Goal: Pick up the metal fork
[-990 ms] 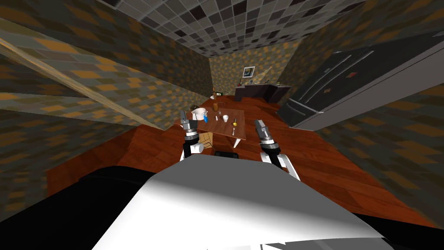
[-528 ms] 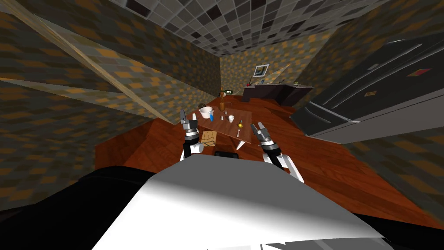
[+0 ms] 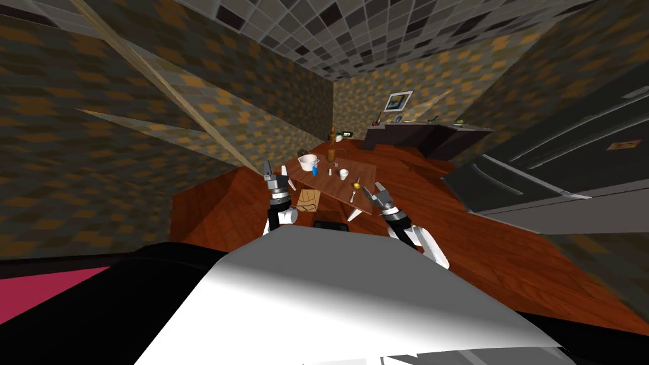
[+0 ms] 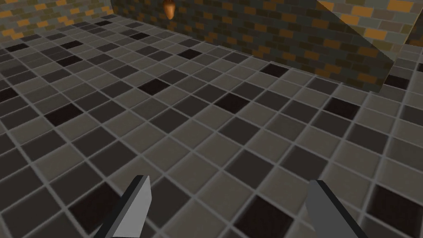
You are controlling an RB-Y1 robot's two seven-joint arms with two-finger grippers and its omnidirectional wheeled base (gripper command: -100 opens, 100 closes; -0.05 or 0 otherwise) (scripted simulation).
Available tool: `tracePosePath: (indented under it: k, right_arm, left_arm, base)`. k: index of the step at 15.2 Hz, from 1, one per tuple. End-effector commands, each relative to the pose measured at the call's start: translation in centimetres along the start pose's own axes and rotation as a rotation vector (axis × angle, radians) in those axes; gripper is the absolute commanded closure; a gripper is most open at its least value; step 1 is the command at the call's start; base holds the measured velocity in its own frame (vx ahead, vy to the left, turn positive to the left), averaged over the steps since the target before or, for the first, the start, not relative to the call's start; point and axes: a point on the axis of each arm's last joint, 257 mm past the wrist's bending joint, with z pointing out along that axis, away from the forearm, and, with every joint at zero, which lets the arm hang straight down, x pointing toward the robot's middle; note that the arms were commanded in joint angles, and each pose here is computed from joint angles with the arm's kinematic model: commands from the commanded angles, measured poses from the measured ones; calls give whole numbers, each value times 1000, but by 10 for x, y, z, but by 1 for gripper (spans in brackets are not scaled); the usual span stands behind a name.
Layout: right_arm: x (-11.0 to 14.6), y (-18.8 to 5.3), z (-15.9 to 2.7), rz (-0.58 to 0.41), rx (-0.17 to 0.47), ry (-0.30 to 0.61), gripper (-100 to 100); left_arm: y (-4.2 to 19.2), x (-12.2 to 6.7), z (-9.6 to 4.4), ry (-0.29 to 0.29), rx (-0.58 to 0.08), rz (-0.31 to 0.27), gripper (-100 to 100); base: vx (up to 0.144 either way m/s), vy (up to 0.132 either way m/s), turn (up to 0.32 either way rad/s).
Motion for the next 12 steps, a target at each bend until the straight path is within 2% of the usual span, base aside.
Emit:
tracePosePath:
  k: [1, 2, 3, 5, 6, 8, 9, 11, 12]
  right_arm:
    - [13, -2, -4, -70, -19, 42, -100]
    - [15, -2, -4, -78, -22, 49, -100]
    - [27, -7, -11, -141, -38, 87, -100]
    - [33, -5, -12, -166, -47, 108, -100]
    - [45, -11, -20, -225, -64, 145, -100]
    - [51, -9, -21, -252, -75, 169, -100]
    - [63, -15, -30, -308, -94, 206, -100]
    - [69, -14, -32, -335, -106, 230, -100]
    - [81, -20, -42, -388, -127, 268, -100]
  left_arm:
    - [0, 0, 0, 0, 0, 0, 0]
    - [0, 0, 0, 0, 0, 0, 0]
    - [0, 0, 0, 0, 0, 0, 0]
    - [0, 0, 0, 0, 0, 0, 0]
    - [0, 0, 0, 0, 0, 0, 0]
    - [0, 0, 0, 0, 0, 0, 0]
    - [0, 0, 0, 0, 0, 0, 0]
    - [0, 0, 0, 0, 0, 0, 0]
    - [0, 0, 0, 0, 0, 0, 0]
  base:
    - [14, -26, 285]
    - [11, -23, 105]
    - [12, -21, 273]
    - [12, -26, 184]
    - [11, -20, 274]
    - [10, -24, 209]
    - [12, -20, 223]
    - [11, -27, 222]
    - [12, -25, 351]
